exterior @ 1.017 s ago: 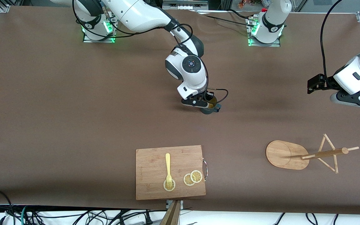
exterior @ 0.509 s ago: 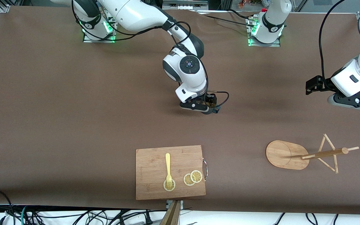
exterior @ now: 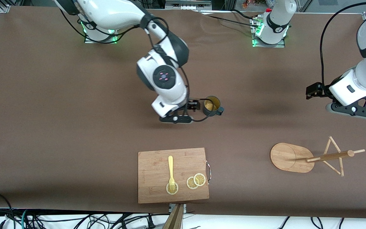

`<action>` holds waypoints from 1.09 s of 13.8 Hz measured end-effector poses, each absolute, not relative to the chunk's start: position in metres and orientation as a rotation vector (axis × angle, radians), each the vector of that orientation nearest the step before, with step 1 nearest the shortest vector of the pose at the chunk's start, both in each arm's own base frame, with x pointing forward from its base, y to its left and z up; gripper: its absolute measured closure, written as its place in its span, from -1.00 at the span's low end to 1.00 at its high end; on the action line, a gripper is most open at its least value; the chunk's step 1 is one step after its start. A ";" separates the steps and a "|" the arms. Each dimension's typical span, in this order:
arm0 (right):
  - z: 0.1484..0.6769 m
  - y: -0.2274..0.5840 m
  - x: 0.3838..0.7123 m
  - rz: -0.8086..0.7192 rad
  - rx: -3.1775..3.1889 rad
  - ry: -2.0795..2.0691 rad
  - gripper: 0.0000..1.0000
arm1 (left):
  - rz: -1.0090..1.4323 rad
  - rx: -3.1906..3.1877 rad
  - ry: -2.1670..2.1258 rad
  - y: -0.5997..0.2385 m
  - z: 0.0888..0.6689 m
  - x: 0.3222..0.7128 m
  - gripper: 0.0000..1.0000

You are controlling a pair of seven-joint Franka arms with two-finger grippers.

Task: Pass cup and hang on rack
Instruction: 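Withdraw the right gripper while the left gripper reaches toward the mug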

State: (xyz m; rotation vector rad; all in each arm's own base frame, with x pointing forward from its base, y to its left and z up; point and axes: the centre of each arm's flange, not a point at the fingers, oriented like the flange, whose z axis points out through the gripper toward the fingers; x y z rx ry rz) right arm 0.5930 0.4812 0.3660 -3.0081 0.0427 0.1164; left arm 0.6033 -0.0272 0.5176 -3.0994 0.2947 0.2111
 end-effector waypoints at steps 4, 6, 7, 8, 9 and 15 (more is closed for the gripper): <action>0.407 0.406 0.625 0.168 -3.034 -0.086 -1.00 | 0.284 -3.167 0.697 -0.041 0.508 0.599 -1.00; 0.422 0.368 0.638 0.196 -3.040 -0.153 -1.00 | 0.316 -3.172 0.987 -0.051 0.494 0.599 -1.00; 0.429 0.347 0.645 0.207 -3.044 -0.174 -1.00 | 0.321 -3.178 1.127 -0.058 0.484 0.601 -1.00; 0.436 0.325 0.652 0.214 -3.053 -0.187 -1.00 | 0.318 -3.201 1.278 -0.066 0.470 0.603 -1.00; 0.444 0.300 0.659 0.222 -3.068 -0.199 -1.00 | 0.306 -3.228 1.449 -0.072 0.451 0.607 -1.00; 0.497 0.168 0.674 0.258 -3.157 -0.266 -1.00 | -0.129 -2.942 2.267 -0.111 0.351 0.623 -1.00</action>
